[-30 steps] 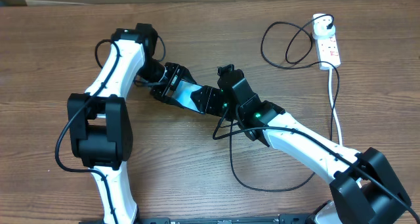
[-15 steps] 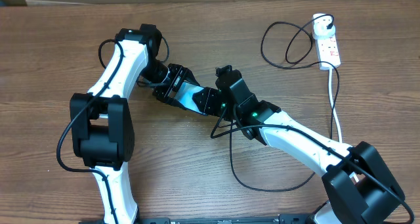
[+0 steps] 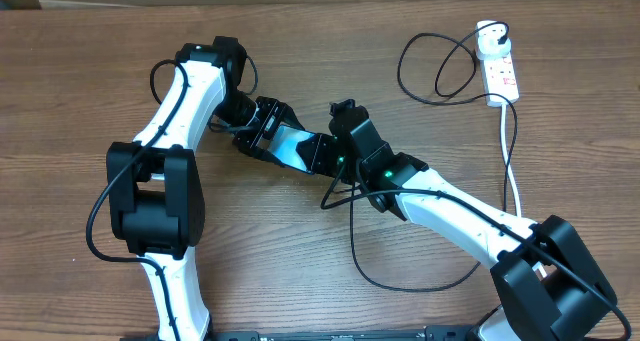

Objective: Plug charger to phone and switch on socket
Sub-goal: 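Grasp the phone's side edge with the right gripper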

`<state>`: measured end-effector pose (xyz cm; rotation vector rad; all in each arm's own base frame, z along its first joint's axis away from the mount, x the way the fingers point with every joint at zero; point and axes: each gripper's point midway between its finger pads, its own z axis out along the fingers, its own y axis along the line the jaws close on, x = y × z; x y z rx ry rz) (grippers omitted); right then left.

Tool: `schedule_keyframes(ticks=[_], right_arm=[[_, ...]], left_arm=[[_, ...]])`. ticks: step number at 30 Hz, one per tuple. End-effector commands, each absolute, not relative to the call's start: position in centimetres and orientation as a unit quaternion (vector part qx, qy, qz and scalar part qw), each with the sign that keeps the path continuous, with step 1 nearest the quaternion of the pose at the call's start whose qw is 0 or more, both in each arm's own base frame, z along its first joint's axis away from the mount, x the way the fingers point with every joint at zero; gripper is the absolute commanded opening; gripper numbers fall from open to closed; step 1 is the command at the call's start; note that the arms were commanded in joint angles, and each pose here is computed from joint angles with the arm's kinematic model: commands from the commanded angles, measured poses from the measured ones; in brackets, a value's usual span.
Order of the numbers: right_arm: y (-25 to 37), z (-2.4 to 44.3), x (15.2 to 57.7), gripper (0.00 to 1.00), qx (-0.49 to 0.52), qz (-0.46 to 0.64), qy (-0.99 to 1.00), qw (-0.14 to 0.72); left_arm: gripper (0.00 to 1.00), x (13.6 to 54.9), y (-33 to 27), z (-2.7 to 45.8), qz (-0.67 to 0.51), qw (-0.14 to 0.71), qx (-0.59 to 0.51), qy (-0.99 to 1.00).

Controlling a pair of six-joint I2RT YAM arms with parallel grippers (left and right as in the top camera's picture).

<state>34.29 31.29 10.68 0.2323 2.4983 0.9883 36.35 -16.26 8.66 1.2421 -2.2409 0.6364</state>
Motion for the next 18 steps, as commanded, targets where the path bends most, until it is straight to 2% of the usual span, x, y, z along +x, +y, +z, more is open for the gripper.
schedule_keyframes(ticks=[1, 7, 18], right_arm=[[32.04, 11.65, 34.73, 0.14, 0.062, 0.363, 0.899, 0.236], [32.04, 11.65, 34.73, 0.04, 0.062, 0.363, 0.899, 0.236], [31.61, 11.65, 35.16, 0.04, 0.068, 0.358, 0.899, 0.243]], left_arm=[[0.04, 36.66, -16.9, 9.54, 0.244, 0.251, 0.455, -0.819], [0.04, 36.67, -16.9, 9.54, 0.244, 0.25, 0.455, -0.819], [0.04, 37.08, -16.33, 9.45, 0.246, 0.243, 0.459, -0.818]])
